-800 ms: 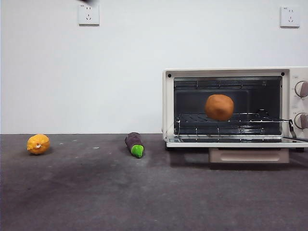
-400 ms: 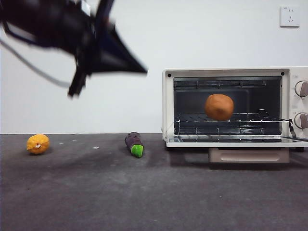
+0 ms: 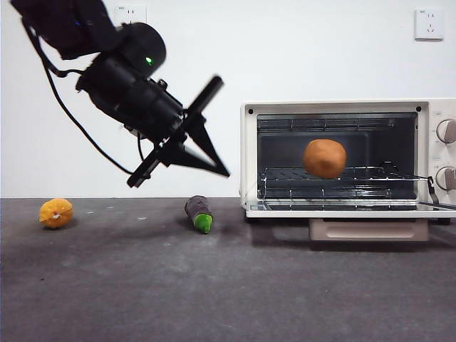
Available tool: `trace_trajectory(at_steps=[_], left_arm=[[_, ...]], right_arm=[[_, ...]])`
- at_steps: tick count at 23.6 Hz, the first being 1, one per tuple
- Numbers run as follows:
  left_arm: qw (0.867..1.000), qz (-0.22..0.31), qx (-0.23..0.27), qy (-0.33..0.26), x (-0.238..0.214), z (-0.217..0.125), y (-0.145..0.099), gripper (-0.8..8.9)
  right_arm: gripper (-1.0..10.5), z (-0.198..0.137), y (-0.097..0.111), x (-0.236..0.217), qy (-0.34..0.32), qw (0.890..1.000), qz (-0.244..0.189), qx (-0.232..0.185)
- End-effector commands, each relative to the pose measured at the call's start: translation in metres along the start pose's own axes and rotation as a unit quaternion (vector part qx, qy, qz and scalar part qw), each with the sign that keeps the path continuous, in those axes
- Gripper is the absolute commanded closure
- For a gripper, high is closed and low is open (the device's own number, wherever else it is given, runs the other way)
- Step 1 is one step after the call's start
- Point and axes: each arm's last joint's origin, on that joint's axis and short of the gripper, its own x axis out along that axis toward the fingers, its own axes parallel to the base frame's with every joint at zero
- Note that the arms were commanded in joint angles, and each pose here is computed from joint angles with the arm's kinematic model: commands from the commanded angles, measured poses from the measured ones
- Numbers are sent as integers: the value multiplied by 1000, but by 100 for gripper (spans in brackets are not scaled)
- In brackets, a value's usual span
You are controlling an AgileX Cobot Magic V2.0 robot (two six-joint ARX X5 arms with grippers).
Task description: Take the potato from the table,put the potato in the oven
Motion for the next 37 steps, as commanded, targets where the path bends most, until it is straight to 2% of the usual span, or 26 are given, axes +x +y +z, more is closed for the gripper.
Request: trace_trajectory(at_steps=[1, 11, 23, 27, 34, 37], left_arm=[[1000, 24, -6, -1, 4, 0, 8, 821], [997, 51, -31, 55, 27, -14, 22, 821], [990, 18, -68, 119, 55, -28, 30, 821], [989, 20, -71, 129, 63, -33, 31, 821], [988, -24, -68, 135, 66, -31, 24, 821], [988, -26, -70, 136, 65, -31, 25, 821]], right_arm=[[950, -3, 0, 1, 14, 1000, -3, 0], [949, -3, -1, 1, 14, 1000, -9, -1], [949, -3, -1, 1, 14, 1000, -9, -1], [949, -3, -1, 1, 14, 1000, -9, -1], [949, -3, -1, 1, 14, 1000, -9, -1], [949, -3, -1, 1, 14, 1000, -9, -1]])
